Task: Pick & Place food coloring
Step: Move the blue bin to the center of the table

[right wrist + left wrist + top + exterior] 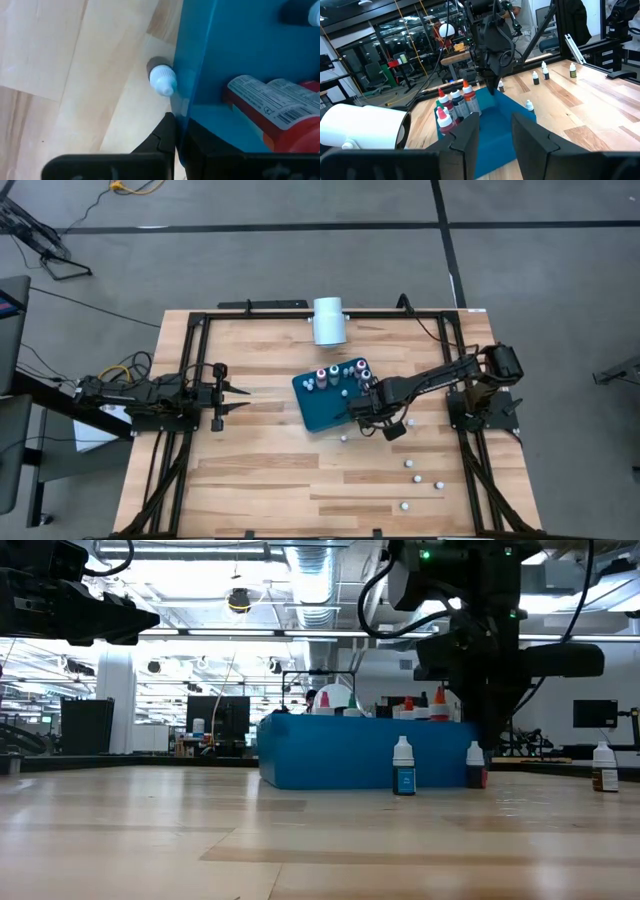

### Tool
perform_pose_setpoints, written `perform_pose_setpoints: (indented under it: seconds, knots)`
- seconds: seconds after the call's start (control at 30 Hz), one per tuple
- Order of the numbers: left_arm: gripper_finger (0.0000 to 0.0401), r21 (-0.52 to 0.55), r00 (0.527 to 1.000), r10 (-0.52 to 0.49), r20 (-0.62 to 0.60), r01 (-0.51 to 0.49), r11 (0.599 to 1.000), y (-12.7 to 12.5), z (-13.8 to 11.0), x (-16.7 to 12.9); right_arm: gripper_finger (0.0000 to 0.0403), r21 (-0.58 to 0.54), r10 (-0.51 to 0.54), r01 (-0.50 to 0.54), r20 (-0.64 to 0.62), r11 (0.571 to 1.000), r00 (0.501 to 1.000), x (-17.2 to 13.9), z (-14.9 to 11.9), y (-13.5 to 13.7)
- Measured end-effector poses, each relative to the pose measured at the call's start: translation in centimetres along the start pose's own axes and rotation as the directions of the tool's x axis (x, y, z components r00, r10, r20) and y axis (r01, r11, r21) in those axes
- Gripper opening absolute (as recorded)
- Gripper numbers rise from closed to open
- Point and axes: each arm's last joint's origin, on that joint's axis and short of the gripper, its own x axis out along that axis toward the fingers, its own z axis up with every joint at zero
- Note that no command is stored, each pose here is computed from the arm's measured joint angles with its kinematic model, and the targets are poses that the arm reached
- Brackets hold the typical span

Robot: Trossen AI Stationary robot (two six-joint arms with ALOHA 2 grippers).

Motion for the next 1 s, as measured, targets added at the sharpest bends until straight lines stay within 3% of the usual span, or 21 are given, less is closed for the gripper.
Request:
perform_pose_setpoints:
  seconds: [1.0]
  knots:
    - [0.0105,0.0,1.0,0.0,0.0,0.0,1.0,0.0,0.0,0.0,0.0006,0.129,0.224,-0.228,0.041,0.965,0.974,-0.8,0.9,4.1]
